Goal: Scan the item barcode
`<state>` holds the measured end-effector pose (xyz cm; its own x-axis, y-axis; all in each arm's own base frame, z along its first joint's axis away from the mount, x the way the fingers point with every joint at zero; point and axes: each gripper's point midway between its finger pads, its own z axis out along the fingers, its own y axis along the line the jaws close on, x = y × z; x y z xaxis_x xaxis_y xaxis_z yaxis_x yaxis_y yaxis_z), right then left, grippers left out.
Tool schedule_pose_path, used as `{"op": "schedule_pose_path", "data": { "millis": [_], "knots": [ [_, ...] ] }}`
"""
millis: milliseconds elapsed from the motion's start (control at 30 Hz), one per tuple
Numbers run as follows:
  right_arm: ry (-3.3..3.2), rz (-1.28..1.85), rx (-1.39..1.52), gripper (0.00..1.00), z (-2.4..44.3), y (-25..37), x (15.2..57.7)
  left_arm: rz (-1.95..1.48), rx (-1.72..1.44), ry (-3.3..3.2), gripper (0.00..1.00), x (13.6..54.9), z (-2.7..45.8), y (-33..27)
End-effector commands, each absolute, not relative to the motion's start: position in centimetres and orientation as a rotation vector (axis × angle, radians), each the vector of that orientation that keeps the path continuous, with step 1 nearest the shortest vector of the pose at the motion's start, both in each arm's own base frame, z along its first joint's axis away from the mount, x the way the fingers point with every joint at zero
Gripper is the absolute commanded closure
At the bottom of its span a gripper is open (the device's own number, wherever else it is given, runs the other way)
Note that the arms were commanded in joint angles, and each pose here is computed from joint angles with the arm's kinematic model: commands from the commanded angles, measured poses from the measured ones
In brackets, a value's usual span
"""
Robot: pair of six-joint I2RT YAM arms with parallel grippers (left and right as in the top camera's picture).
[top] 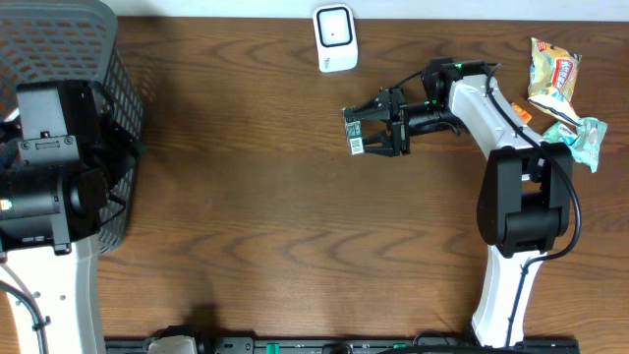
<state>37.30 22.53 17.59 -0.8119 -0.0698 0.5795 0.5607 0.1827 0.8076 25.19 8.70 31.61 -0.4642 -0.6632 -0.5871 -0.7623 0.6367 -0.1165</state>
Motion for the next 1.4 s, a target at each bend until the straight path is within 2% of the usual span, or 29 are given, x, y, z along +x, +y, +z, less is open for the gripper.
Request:
{"op": "schedule_pose_path", "data": {
  "millis": [0, 1367],
  "knots": [
    [-1.937, -1.711, -0.458, 0.46, 18.5, 22.56, 37.76, 0.229, -1.131, 2.249, 0.02, 25.02, 31.43, 8.98],
    [-1.996, -1.645, -0.424, 0.45, 17.51, 23.49, 37.01, 0.228, -1.131, 2.249, 0.02, 25.02, 31.43, 8.98]
  ]
}}
